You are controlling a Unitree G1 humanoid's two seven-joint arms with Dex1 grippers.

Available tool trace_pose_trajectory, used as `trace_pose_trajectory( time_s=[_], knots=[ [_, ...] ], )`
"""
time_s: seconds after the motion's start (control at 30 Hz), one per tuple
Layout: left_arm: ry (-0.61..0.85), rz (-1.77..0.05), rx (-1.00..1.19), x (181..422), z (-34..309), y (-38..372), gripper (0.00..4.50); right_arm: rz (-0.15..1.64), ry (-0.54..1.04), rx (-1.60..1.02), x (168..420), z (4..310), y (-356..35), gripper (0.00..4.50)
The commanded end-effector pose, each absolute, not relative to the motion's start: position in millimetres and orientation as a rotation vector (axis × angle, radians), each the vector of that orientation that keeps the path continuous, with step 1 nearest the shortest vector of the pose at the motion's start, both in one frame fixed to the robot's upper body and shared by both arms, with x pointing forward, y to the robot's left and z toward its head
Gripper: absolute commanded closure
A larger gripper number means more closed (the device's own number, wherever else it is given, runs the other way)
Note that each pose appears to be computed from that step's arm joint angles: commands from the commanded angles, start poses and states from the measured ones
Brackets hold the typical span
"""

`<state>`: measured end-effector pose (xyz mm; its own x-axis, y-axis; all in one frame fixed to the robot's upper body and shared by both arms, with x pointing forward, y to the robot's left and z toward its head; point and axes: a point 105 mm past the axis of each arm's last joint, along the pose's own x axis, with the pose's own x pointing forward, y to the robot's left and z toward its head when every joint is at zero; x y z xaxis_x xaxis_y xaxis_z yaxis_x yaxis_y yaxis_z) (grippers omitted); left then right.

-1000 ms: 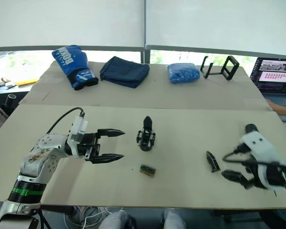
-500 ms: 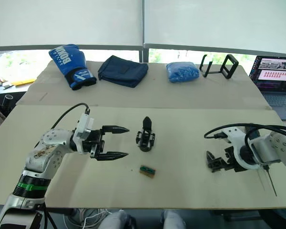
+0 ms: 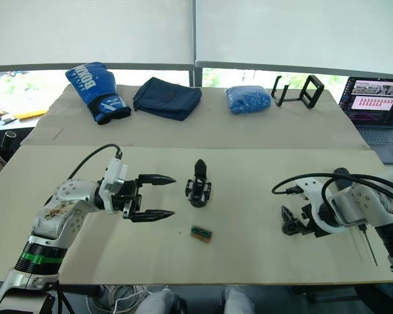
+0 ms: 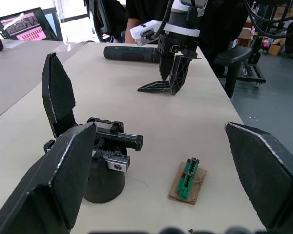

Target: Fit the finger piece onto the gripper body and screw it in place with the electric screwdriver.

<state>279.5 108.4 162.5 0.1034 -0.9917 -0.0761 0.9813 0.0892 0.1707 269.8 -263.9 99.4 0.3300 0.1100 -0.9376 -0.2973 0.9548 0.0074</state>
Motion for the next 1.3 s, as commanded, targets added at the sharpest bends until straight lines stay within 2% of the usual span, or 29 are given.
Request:
trace_pose_trajectory(
  time_s=[0.03,0.2,0.23,0.4,0.57,0.67,0.73,0.83,1.0,1.3],
  knots=[
    [-0.119,-1.468,0.224,275,174,109,0.0,0.262,1.233,-0.151,266,93,-265,1.5],
    [-0.12,-1.461,0.222,275,173,110,0.0,0.29,1.236,-0.157,262,92,-261,3.24],
    [-0.121,-1.459,0.221,275,173,110,0.0,0.294,1.228,-0.161,263,93,-260,3.4],
    [-0.151,-1.426,0.17,276,183,111,0.0,0.322,1.037,-0.198,274,121,-253,3.4],
    [-0.237,-1.301,-0.036,287,216,111,0.0,0.426,0.552,-0.418,294,181,-225,3.4],
    [-0.29,-1.209,-0.192,299,241,105,0.0,0.471,0.276,-0.512,295,211,-196,3.4],
    [-0.331,-1.125,-0.282,312,258,96,0.0,0.432,0.07,-0.544,300,231,-174,3.4],
    [-0.337,-1.033,-0.368,327,269,86,0.0,0.37,-0.115,-0.544,303,246,-149,3.4],
    [-0.294,-1.054,-0.41,331,270,64,0.0,0.356,-0.25,-0.588,306,253,-119,3.4],
    [-0.264,-1.104,-0.481,336,273,33,0.0,0.413,-0.271,-0.608,306,249,-94,3.4]
  ],
)
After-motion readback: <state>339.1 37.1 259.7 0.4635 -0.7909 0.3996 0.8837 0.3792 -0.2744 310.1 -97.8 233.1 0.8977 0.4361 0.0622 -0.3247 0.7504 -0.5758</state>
